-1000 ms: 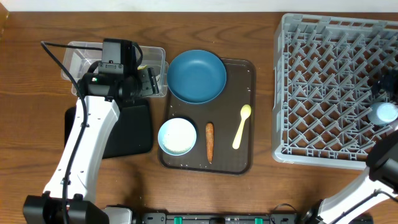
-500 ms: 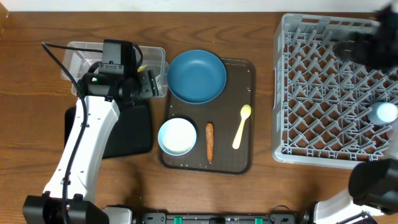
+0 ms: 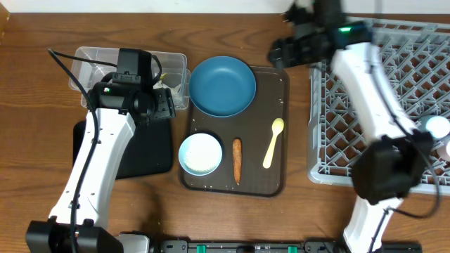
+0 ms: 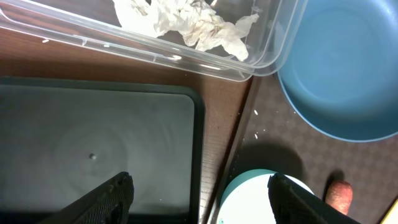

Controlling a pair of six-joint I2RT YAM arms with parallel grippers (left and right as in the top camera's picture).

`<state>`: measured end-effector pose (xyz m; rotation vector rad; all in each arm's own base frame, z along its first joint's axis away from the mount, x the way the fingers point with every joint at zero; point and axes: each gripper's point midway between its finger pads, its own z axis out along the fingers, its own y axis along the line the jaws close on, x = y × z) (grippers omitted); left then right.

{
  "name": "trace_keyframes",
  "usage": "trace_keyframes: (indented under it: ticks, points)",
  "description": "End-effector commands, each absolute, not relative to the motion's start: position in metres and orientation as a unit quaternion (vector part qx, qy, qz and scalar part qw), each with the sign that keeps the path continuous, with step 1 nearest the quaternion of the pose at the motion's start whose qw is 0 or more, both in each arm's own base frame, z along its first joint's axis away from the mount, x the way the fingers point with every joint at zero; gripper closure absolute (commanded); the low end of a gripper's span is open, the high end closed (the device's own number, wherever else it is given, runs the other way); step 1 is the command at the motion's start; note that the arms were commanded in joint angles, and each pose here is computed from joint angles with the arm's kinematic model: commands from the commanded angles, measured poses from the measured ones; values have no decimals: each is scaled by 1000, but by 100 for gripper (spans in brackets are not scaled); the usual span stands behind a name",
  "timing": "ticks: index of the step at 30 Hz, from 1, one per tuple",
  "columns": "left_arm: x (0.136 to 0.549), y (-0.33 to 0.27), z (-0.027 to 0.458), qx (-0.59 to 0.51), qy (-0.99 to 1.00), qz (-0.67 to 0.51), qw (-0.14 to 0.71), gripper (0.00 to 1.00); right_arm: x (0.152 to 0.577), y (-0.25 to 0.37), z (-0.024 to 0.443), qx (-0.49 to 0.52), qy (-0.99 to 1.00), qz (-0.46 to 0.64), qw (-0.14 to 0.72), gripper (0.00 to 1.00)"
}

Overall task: Sort waste into correct bins and load items into the dishwasher rack
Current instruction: 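Reach the right gripper to the blue bowl and grasp its rim, then lift the blue bowl with the right gripper and set it in the rack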

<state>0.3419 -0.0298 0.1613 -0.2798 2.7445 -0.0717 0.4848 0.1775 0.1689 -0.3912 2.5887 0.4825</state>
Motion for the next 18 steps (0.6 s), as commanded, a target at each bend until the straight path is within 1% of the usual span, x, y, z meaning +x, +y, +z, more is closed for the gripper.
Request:
trace_keyframes:
  ticks: [1,4,7,8,10,11,12,15,16,18]
  points:
    - [342,-25,163,-97,976,-15,192,28,487,197,125,-107,963,136,206,25]
    - [341,-25,161,-97,977,-14,190,28,485,211,91,-97,972,102,187,32]
    - [340,-25,160,-97,977,-14,188,28,482,224,63,-98,976,86,173,40]
    - [340,-25,159,-97,977,-14,187,28,481,230,54,-101,977,86,167,44]
    - [340,-25,159,-97,977,-14,187,28,478,237,41,-108,978,85,159,59]
    - [340,-25,159,-98,977,-14,187,28,477,240,35,-109,978,82,155,69]
    - [340,-25,159,-98,977,-13,187,28,477,238,32,-101,980,75,155,76]
    - [340,-25,159,-97,977,-13,187,28,483,225,29,-66,983,41,165,90]
    - [340,-25,159,-98,977,-13,187,28,485,220,30,-61,983,31,169,97]
    - [340,-25,159,-97,977,-13,187,28,490,209,35,-53,983,20,176,99]
